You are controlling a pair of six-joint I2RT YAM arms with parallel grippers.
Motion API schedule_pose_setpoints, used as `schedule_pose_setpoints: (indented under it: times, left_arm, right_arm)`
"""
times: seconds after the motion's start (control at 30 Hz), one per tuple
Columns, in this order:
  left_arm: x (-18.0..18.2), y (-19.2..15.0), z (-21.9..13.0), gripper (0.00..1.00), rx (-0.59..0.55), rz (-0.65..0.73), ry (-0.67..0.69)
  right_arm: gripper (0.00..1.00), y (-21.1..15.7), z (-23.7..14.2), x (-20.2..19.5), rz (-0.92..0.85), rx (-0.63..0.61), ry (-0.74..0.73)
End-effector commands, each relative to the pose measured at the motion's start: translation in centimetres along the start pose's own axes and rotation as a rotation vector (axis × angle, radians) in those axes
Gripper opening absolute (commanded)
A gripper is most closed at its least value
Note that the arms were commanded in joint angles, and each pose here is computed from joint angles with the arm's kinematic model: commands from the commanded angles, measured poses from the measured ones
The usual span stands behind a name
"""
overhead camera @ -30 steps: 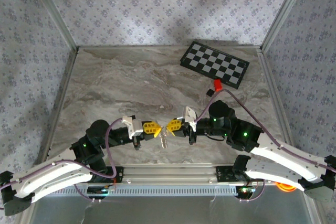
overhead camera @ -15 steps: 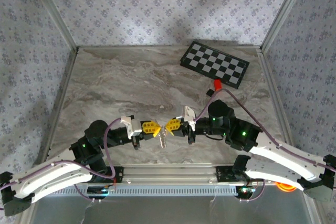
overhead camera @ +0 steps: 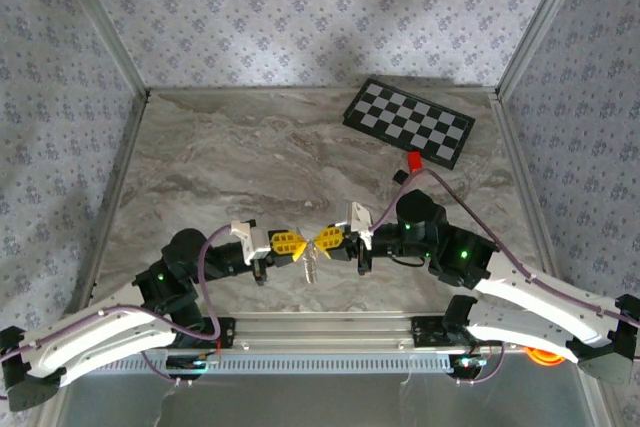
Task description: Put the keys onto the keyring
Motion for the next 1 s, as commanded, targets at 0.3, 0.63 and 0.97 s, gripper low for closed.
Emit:
schedule_pose_setpoints:
  times: [0.3, 0.63, 0.97]
  left_arm:
    - [0.24, 1.03, 0.23, 0.00, -0.016, 0.026, 0.006]
    - [0.26, 0.83, 0.45, 0.00, -0.007, 0.024, 0.004]
    - [0.28, 0.70, 0.46, 0.00, -0.004, 0.023, 0.006]
  right_arm:
    - [0.00, 0.61, -0.02, 0.41, 0.003, -0.021, 0.027]
    - [0.00, 0.48, 0.18, 0.47, 0.002, -0.020, 0.037]
    - [0.00, 0.19, 0.13, 0.48, 0.000, -0.017, 0.037]
Point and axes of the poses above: each hand's point on the last joint's axis, 136 mm out from that joint toward the fingers, its own z axis out along the fingers, its own x axis along the line the jaws close on, y = z × x, the point moved 2 cm from there along -z, back along the fingers, and after that the axes turned 9 degrees about z, right-handed, at the moved point
